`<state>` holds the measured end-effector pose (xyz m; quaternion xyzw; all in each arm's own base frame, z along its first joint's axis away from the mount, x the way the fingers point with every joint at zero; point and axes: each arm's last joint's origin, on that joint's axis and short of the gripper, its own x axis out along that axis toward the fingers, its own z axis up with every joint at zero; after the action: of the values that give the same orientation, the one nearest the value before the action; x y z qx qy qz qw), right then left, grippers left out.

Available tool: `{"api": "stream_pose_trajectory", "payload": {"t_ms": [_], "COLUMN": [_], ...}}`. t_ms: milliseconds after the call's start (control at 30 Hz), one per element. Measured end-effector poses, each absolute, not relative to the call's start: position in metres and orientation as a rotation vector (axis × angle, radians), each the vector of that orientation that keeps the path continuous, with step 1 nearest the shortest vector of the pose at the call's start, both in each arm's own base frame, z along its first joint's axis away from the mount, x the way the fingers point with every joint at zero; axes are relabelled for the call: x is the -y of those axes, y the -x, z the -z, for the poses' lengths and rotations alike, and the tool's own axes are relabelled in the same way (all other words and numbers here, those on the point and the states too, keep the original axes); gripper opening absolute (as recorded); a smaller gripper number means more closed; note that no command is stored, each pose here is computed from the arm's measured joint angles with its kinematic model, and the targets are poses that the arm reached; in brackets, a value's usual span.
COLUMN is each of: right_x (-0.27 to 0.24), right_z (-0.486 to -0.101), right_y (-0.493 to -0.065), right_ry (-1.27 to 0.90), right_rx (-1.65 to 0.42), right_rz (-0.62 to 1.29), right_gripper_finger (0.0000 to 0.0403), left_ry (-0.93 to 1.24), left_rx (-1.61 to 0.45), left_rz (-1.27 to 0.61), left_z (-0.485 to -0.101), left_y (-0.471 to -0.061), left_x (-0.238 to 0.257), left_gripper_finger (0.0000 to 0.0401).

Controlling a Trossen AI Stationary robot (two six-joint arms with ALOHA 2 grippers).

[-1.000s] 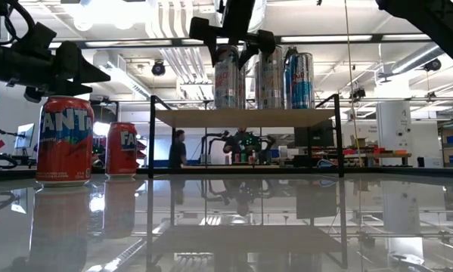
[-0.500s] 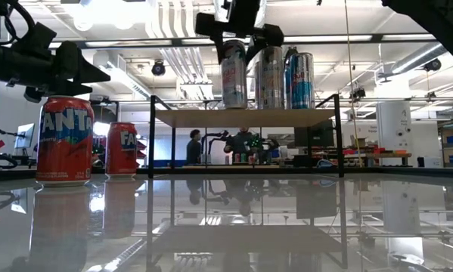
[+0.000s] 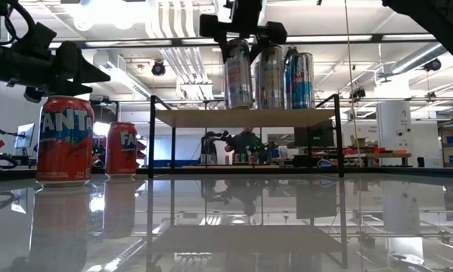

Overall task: Place canned beverage on shelf
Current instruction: Adjust the white pink soda can

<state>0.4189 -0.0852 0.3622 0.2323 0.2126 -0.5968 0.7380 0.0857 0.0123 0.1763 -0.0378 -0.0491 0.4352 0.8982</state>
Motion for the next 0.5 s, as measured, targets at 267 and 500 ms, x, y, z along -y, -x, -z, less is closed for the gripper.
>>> {"api": "stream_pose_trajectory", "payload": {"t_ms": [267, 500], "right_x": [0.0855, 0.0856], "right_z": [-0.3614, -0.3604], "right_y": [-0.4191, -0.4196], "right_ry": [-0.530, -0.539], "right_rx": [-0.452, -0.444], "right_rz": [1.319, 1.324], "right_gripper_finger": [0.0260, 0.0260], "left_ry": [0.078, 0.078], "left_rx": [0.102, 0.102], "left_rz": [-0.901, -0.901], "left_z": [-0.1763, -0.1763], "left_y": [-0.0857, -0.0857], "left_x": [-0.0123, -0.0123], "left_gripper_finger": [0.0398, 0.0398]}}
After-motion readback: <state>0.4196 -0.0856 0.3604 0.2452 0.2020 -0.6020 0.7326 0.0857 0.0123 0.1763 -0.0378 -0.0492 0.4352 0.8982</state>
